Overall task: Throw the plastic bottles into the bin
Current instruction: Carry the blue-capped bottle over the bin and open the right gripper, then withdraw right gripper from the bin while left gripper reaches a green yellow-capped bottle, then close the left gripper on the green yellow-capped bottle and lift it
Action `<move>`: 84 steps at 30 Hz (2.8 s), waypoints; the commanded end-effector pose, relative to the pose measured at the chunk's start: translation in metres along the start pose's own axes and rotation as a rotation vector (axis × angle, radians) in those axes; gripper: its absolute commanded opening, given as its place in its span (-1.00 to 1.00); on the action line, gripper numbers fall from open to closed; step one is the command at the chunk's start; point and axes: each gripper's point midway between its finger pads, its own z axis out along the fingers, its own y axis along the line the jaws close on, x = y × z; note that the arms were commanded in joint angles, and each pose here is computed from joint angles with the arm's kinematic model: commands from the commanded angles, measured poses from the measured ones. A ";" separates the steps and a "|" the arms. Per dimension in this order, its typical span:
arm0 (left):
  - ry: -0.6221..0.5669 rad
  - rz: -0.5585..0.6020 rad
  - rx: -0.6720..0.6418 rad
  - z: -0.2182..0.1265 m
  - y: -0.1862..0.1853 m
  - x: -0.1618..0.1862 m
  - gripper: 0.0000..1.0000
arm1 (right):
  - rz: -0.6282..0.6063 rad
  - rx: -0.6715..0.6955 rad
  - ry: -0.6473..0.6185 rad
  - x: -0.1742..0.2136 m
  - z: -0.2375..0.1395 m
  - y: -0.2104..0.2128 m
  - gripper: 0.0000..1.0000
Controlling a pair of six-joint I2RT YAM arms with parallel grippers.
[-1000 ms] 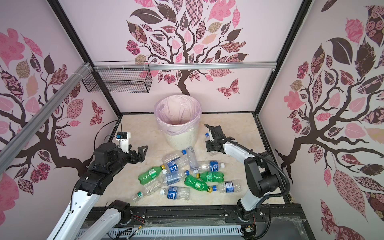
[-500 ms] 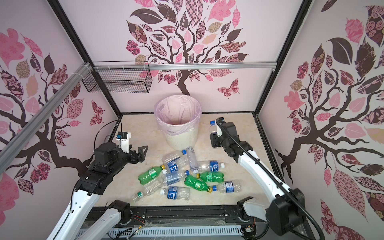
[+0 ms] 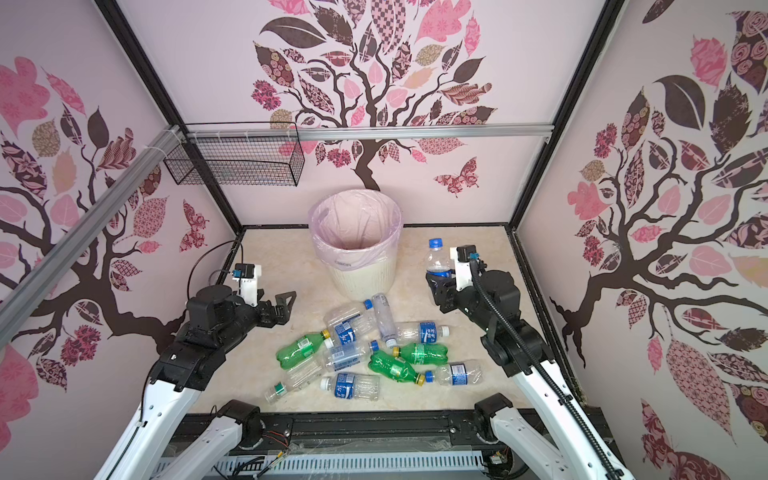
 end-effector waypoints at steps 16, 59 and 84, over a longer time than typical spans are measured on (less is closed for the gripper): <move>-0.015 -0.002 -0.004 0.002 0.002 0.002 0.95 | -0.023 -0.285 -0.165 -0.119 0.077 0.050 -0.15; 0.702 0.477 0.176 0.029 -0.030 0.094 0.95 | 0.182 0.259 0.096 0.057 0.033 -0.072 1.00; 1.026 0.587 0.068 0.085 0.011 0.192 0.78 | 0.183 0.259 0.049 0.046 0.025 -0.070 1.00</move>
